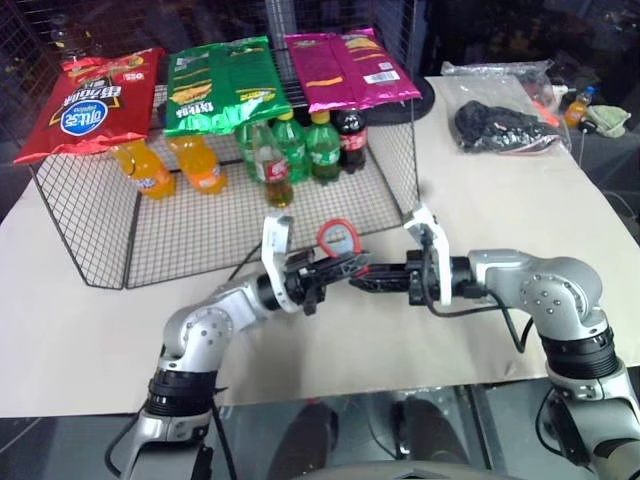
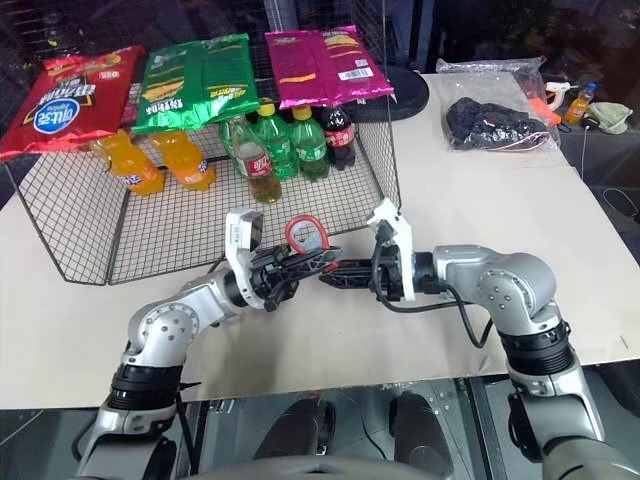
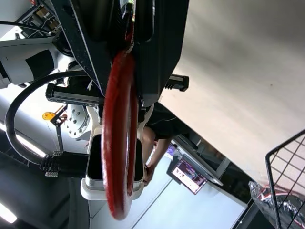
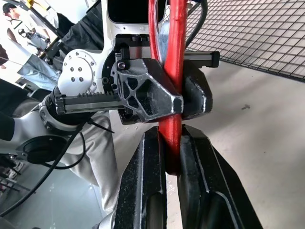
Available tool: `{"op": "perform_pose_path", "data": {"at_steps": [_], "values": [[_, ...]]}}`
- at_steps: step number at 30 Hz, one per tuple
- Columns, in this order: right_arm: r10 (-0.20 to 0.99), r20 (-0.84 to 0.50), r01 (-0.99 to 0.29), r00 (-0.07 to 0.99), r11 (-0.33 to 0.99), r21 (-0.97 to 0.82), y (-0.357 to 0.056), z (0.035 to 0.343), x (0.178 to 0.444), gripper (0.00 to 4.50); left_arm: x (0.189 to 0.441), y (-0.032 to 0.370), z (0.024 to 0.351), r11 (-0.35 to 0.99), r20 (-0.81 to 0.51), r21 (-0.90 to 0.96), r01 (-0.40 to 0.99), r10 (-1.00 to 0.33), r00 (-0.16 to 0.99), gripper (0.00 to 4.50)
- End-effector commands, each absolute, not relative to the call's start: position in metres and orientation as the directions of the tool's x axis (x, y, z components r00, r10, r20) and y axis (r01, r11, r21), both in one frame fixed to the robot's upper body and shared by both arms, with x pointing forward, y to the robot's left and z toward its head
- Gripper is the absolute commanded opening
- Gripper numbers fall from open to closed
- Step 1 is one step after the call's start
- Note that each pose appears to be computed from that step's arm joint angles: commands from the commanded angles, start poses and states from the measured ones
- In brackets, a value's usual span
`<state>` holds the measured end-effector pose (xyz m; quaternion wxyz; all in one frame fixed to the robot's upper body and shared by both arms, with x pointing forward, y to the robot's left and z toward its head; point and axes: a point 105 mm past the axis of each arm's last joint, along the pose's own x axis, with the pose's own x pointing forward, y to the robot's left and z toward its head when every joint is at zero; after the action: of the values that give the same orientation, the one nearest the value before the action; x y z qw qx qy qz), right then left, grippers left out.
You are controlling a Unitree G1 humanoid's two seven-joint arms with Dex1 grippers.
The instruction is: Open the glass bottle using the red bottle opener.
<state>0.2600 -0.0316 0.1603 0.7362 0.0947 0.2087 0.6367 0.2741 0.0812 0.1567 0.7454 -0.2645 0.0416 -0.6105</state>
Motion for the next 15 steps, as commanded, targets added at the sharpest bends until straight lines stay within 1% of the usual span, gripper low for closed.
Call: {"op": "perform_pose_path", "data": {"at_steps": [1, 2, 4, 5, 6, 7, 10, 12, 13, 15], "values": [[0.984, -0.173, -0.907, 0.037, 0.106, 0.407, -0.023, 0.164, 0.250, 0.00, 0.287, 0.103, 0.164, 0.224, 0.266, -0.392, 0.892, -0.901, 0.343, 1.76], [0.982, -0.175, -0.903, 0.066, 0.134, 0.408, -0.025, 0.163, 0.254, 0.00, 0.286, 0.106, 0.165, 0.228, 0.262, -0.385, 0.894, -0.902, 0.343, 2.23], [0.976, -0.177, -0.894, 0.124, 0.187, 0.406, -0.029, 0.162, 0.264, 0.00, 0.285, 0.111, 0.165, 0.238, 0.256, -0.378, 0.895, -0.902, 0.347, 3.32], [0.972, -0.178, -0.887, 0.153, 0.214, 0.409, -0.032, 0.160, 0.269, 0.00, 0.283, 0.114, 0.166, 0.246, 0.249, -0.372, 0.895, -0.902, 0.351, 3.69], [0.969, -0.179, -0.882, 0.169, 0.230, 0.411, -0.035, 0.160, 0.272, 0.00, 0.282, 0.116, 0.166, 0.251, 0.245, -0.369, 0.895, -0.903, 0.354, 4.18], [0.959, -0.184, -0.872, 0.213, 0.272, 0.408, -0.042, 0.157, 0.278, 0.00, 0.280, 0.119, 0.166, 0.264, 0.237, -0.360, 0.895, -0.902, 0.361, 4.45], [0.928, -0.183, -0.840, 0.325, 0.372, 0.395, -0.064, 0.153, 0.290, 0.00, 0.273, 0.129, 0.170, 0.325, 0.224, -0.323, 0.889, -0.887, 0.405, 4.45], [0.914, -0.177, -0.823, 0.365, 0.406, 0.396, -0.075, 0.153, 0.293, 0.00, 0.278, 0.137, 0.173, 0.410, 0.230, -0.273, 0.870, -0.850, 0.473, 4.45], [0.906, -0.177, -0.816, 0.384, 0.423, 0.394, -0.080, 0.153, 0.293, 0.00, 0.284, 0.142, 0.176, 0.477, 0.236, -0.226, 0.849, -0.819, 0.523, 4.45], [0.887, -0.173, -0.798, 0.428, 0.461, 0.388, -0.089, 0.153, 0.296, 0.00, 0.301, 0.155, 0.182, 0.648, 0.263, -0.078, 0.758, -0.720, 0.643, 4.45]]}}
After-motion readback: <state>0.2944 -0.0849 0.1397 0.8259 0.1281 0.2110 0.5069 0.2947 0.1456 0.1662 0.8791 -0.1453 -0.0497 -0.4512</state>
